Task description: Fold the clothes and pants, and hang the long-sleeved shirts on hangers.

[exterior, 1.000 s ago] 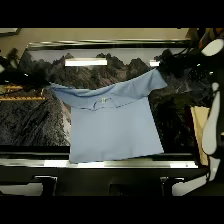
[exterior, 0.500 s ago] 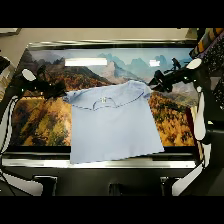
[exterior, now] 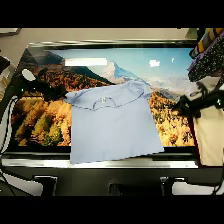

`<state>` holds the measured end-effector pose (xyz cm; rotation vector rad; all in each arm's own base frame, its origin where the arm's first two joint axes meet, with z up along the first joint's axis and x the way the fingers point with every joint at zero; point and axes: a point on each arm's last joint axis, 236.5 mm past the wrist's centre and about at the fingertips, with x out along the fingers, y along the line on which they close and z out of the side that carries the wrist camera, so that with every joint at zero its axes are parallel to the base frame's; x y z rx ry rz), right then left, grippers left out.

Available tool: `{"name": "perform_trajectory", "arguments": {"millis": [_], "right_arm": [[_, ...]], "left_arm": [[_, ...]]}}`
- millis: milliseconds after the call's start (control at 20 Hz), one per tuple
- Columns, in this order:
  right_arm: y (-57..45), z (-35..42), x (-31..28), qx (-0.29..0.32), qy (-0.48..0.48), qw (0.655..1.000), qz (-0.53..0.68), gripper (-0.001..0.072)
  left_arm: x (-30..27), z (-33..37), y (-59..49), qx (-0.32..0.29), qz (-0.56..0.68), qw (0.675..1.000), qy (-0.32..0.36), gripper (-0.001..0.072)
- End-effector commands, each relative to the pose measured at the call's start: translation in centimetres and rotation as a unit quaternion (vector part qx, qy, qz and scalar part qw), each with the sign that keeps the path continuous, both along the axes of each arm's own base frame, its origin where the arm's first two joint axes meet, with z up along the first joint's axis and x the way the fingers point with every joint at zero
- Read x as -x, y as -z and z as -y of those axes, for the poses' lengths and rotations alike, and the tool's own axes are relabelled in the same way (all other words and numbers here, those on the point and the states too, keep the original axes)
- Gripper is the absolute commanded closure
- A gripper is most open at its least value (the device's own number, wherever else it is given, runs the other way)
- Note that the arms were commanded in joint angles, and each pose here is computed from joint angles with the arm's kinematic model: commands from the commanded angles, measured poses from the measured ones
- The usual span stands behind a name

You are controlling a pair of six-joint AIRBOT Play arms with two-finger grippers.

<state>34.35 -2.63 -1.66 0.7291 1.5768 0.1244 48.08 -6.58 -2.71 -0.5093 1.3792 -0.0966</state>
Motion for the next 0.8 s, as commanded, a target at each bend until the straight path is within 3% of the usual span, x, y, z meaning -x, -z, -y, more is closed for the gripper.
{"name": "perform_trajectory", "arguments": {"millis": [0, 300, 750], "right_arm": [[5.2, -1.6, 8.8, 0.018, 0.013, 0.998, -0.056, 0.0283], [8.4, -3.5, 14.4, 0.023, 0.008, 0.997, -0.08, 0.0283], [9.4, -4.5, 12.6, 0.006, 0.044, 0.998, -0.039, 0.0299]], "left_arm": [[0.8, 0.1, 0.1, 0.002, -0.015, 1.0, 0.006, 0.069], [1.5, 0.2, 0.2, 0.002, -0.029, 0.999, 0.016, 0.069], [1.5, 0.2, 0.2, 0.003, -0.029, 0.999, 0.016, 0.0689]]}}
